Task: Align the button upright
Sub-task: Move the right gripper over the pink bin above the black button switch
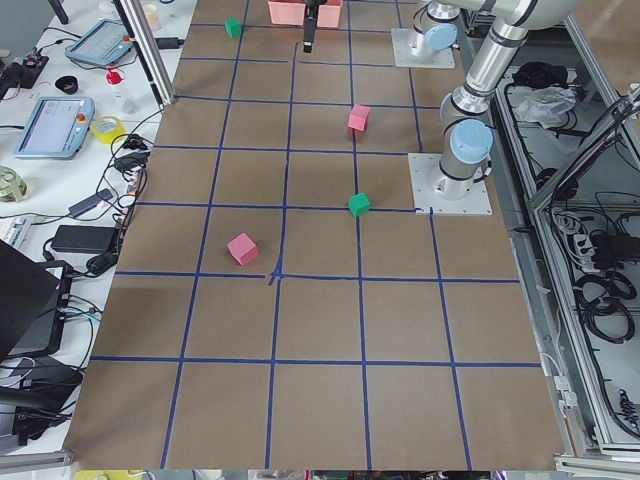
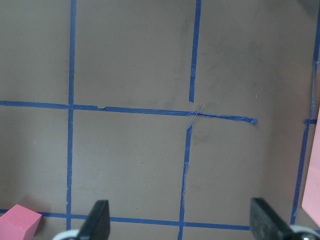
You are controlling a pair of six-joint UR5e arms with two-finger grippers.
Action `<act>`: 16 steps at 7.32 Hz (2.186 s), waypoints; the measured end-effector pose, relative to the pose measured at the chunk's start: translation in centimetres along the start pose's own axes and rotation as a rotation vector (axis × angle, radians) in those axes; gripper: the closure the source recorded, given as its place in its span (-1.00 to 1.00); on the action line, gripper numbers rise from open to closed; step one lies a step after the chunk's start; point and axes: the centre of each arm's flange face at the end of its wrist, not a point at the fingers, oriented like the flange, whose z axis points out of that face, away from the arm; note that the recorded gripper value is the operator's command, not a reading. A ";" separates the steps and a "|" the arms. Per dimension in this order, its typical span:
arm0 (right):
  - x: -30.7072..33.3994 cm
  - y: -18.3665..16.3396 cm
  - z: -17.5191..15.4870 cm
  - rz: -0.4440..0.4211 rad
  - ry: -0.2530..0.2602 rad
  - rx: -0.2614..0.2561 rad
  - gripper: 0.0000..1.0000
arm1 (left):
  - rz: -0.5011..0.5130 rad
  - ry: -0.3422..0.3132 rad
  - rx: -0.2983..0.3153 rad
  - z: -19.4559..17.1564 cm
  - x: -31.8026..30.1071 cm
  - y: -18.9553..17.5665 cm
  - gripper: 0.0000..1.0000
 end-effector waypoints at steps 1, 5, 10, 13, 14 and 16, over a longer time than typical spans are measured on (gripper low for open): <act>0.1 0.0 0.0 -0.001 0.000 -0.001 -1.00 | 0.005 0.000 0.000 0.0 0.0 0.0 -1.00; 3.4 -1.0 -0.1 0.020 0.002 0.015 -1.00 | 0.013 0.000 0.001 0.0 -0.1 -0.1 -1.00; 18.8 -2.3 -0.1 0.196 0.031 0.030 -1.00 | 0.011 0.001 0.002 0.0 -0.1 -0.1 -1.00; 29.0 -3.3 5.6 0.217 0.122 -0.006 -1.00 | 0.011 0.001 0.001 0.0 -0.1 -0.1 -1.00; 31.6 -2.7 8.4 0.217 0.125 -0.017 -1.00 | 0.011 0.001 0.001 0.0 -0.1 -0.1 -1.00; 35.6 -0.1 14.8 0.210 0.106 0.006 -1.00 | 0.010 0.001 0.001 0.0 -0.2 -0.1 -1.00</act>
